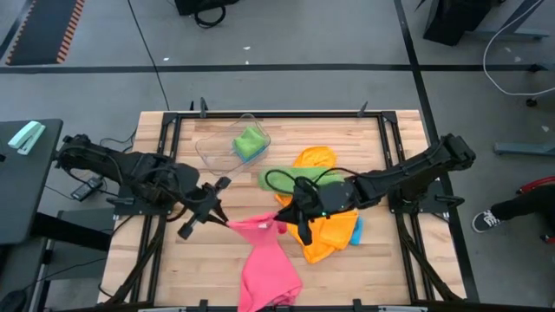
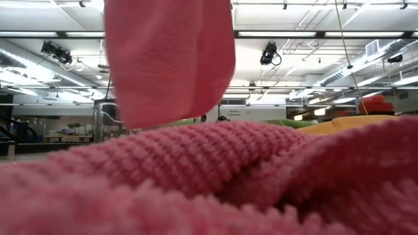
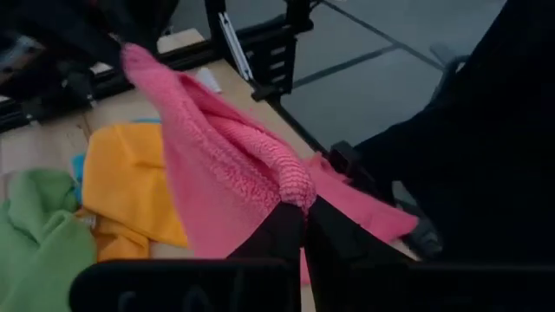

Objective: Fold microfiber towels
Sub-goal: Fold the left pink microfiber towel

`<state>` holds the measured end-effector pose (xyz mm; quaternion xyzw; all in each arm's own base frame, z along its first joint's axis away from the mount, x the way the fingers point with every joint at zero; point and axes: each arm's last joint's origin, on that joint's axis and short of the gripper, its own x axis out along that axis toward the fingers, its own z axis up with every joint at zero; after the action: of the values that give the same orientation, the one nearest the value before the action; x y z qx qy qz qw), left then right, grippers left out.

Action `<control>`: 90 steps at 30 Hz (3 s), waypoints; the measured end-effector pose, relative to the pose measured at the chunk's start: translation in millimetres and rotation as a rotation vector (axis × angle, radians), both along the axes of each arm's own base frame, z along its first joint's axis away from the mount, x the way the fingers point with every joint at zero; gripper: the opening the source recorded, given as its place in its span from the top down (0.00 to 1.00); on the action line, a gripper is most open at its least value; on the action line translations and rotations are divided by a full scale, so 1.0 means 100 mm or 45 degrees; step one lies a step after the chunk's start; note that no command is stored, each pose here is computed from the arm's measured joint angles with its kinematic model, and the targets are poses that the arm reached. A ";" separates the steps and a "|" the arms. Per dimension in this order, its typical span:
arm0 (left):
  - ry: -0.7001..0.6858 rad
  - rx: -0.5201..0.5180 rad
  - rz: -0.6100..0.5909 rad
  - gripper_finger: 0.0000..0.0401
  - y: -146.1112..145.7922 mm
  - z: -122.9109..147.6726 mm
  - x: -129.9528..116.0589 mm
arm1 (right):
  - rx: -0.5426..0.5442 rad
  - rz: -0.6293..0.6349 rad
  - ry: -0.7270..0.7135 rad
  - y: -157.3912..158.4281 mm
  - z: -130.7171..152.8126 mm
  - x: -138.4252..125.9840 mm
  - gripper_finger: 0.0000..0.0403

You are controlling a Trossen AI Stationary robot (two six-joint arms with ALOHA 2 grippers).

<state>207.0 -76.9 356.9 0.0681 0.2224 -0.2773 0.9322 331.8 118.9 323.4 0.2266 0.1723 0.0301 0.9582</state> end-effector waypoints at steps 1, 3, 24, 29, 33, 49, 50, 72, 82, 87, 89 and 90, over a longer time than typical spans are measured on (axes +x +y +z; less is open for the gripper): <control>0.006 -0.014 -0.003 0.96 -0.01 0.00 0.00 | 0.000 0.006 -0.003 0.03 -0.02 0.01 0.95; 0.039 -0.018 -0.004 0.94 -0.02 -0.04 0.01 | -0.004 0.015 0.005 0.10 -0.10 0.06 0.95; 0.308 0.350 0.482 0.95 0.67 -1.12 0.34 | -0.335 -0.210 0.474 -0.58 -0.88 0.43 0.95; 0.287 0.446 0.590 0.98 0.78 -1.12 0.35 | -0.462 -0.258 0.550 -0.76 -1.05 0.50 0.95; 0.328 0.453 0.612 0.94 0.84 -1.17 0.37 | -0.543 -0.255 0.588 -0.90 -1.12 0.54 0.95; 0.463 0.602 0.585 0.96 0.92 -1.49 0.56 | -0.728 -0.232 0.683 -1.25 -1.19 0.51 0.93; 0.468 0.585 0.602 0.94 0.92 -1.50 0.56 | -0.710 -0.233 0.685 -1.27 -1.19 0.51 0.91; 0.511 0.565 0.853 0.71 1.11 -1.23 0.51 | -0.456 -0.182 0.684 -1.37 -1.05 0.41 0.63; 0.558 0.216 0.430 0.76 0.81 -1.24 0.56 | -0.546 0.135 0.576 -0.71 -1.07 0.40 0.63; 0.562 0.206 0.362 0.76 0.61 -1.26 0.58 | -0.629 0.193 0.481 -0.41 -1.15 0.35 0.63; 0.551 0.208 0.328 0.76 0.53 -1.26 0.58 | -0.646 0.172 0.489 -0.32 -1.18 0.31 0.63; 0.546 0.208 0.313 0.76 0.49 -1.26 0.58 | -0.644 0.161 0.486 -0.29 -1.19 0.30 0.63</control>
<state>265.4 -27.8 231.3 0.0550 0.4433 -0.1511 0.8819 361.9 89.7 204.5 -0.0282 0.3648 0.0027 0.9306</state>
